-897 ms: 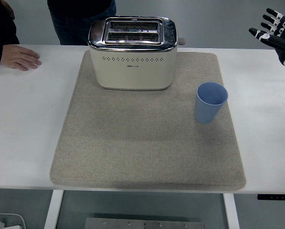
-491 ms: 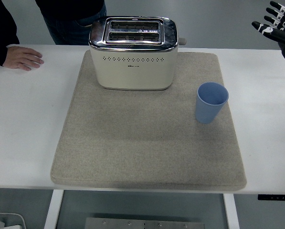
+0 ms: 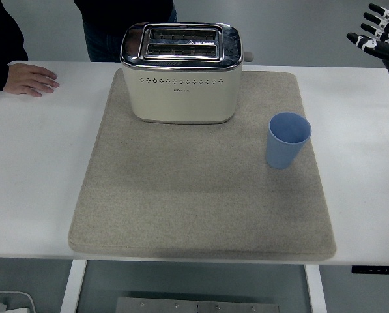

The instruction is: Put the water cup in front of the bread machine

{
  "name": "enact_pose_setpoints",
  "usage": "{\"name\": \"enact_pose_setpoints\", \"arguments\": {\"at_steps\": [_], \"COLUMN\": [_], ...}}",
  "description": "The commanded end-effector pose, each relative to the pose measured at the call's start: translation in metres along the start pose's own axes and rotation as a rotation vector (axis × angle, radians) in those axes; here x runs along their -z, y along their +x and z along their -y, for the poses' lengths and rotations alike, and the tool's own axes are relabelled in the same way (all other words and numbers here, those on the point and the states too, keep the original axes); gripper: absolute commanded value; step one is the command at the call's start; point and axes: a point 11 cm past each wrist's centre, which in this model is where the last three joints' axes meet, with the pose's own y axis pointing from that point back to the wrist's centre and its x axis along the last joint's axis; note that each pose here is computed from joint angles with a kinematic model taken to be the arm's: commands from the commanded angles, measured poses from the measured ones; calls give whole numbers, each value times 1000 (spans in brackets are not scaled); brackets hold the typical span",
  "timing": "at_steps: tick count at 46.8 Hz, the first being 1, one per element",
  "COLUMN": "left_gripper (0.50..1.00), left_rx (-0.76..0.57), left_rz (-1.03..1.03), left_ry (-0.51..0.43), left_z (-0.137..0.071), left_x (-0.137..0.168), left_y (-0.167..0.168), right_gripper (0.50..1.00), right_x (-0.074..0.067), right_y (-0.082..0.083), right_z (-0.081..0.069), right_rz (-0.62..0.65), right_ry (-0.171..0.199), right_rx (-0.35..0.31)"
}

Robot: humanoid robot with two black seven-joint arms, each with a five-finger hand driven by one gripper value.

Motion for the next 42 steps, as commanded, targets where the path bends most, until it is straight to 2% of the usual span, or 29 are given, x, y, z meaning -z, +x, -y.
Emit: {"name": "enact_pose_setpoints", "arguments": {"at_steps": [1,8,14,23,30,35,42], "left_gripper": [1000,1000,1000,1000,1000,1000,1000], "left_rx": [-1,1,1,1,-1,1,-1], "left_rz": [1,1,-1,-1,-1,1,-1], "left_ry": [0,0,0,0,0,0,0], "left_z": [0,0,0,0,0,0,0], "left_x": [0,0,0,0,0,0,0], "left_y": [0,0,0,0,0,0,0], "right_gripper": [919,919,919,919,919,919,919], "right_x": [-4,-6,-13,-31,-39,-49,-72], "right_y": [8,8,-4,-10,-15,-16,-22], "right_z": [-9,-27,-48,-77,-100,-111,-128], "right_rz": [-9,-33,-117,-201,-270,-286,-307], "right_ry": [-9,-20,-6,-10,-2,-23,-59], "right_rx": [24,122,218,300,373,397,438]}}
